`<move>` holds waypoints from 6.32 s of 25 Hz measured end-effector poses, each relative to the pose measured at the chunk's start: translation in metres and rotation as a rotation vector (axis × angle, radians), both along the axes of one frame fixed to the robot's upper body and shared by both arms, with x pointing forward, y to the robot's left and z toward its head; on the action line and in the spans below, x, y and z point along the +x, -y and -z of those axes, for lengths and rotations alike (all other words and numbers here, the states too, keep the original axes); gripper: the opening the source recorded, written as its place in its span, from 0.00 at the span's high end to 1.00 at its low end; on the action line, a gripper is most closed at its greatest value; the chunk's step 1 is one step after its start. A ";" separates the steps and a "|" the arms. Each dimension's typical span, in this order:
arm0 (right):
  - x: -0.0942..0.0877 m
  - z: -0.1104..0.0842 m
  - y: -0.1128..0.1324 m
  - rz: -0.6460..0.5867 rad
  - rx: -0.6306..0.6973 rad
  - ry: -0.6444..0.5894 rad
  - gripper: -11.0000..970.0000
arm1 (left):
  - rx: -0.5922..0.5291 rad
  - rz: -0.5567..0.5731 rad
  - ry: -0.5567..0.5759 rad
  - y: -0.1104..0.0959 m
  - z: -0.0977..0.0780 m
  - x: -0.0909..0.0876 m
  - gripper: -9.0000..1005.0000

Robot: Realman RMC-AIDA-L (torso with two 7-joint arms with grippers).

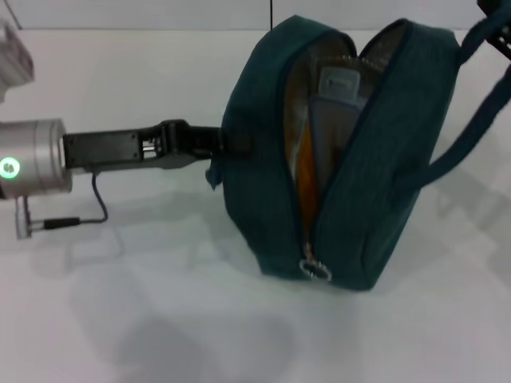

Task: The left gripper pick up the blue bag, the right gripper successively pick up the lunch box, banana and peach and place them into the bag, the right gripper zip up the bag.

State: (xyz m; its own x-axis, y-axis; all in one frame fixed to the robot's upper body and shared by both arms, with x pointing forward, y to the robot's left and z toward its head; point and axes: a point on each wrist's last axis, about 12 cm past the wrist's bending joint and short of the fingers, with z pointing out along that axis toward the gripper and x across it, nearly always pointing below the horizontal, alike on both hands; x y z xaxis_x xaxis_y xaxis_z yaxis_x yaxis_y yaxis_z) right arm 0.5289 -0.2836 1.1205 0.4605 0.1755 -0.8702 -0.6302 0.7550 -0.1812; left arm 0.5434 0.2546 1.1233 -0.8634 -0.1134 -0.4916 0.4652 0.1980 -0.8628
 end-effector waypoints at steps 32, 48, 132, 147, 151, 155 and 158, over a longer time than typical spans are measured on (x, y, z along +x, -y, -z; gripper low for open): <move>0.011 0.029 0.015 -0.180 -0.042 -0.564 0.11 | -0.013 -0.103 0.041 0.003 0.025 -0.005 0.93; 0.042 -0.034 0.010 -0.158 -0.112 -0.374 0.11 | -0.024 -0.181 0.046 -0.014 0.036 -0.018 0.93; 0.012 0.048 -0.098 -0.746 -0.494 -0.794 0.12 | -0.030 -0.210 0.071 -0.005 0.043 -0.013 0.90; 0.009 0.049 -0.099 -0.712 -0.415 -0.760 0.12 | -0.027 -0.214 0.073 -0.006 0.045 -0.016 0.90; 0.005 0.049 -0.103 -0.748 -0.429 -0.749 0.12 | -0.028 -0.215 0.073 -0.006 0.045 -0.016 0.90; 0.010 0.054 -0.101 -0.677 -0.441 -0.766 0.12 | -0.029 -0.215 0.073 -0.006 0.045 -0.016 0.90; 0.010 0.055 -0.102 -0.679 -0.442 -0.769 0.12 | -0.030 -0.215 0.073 -0.006 0.045 -0.016 0.89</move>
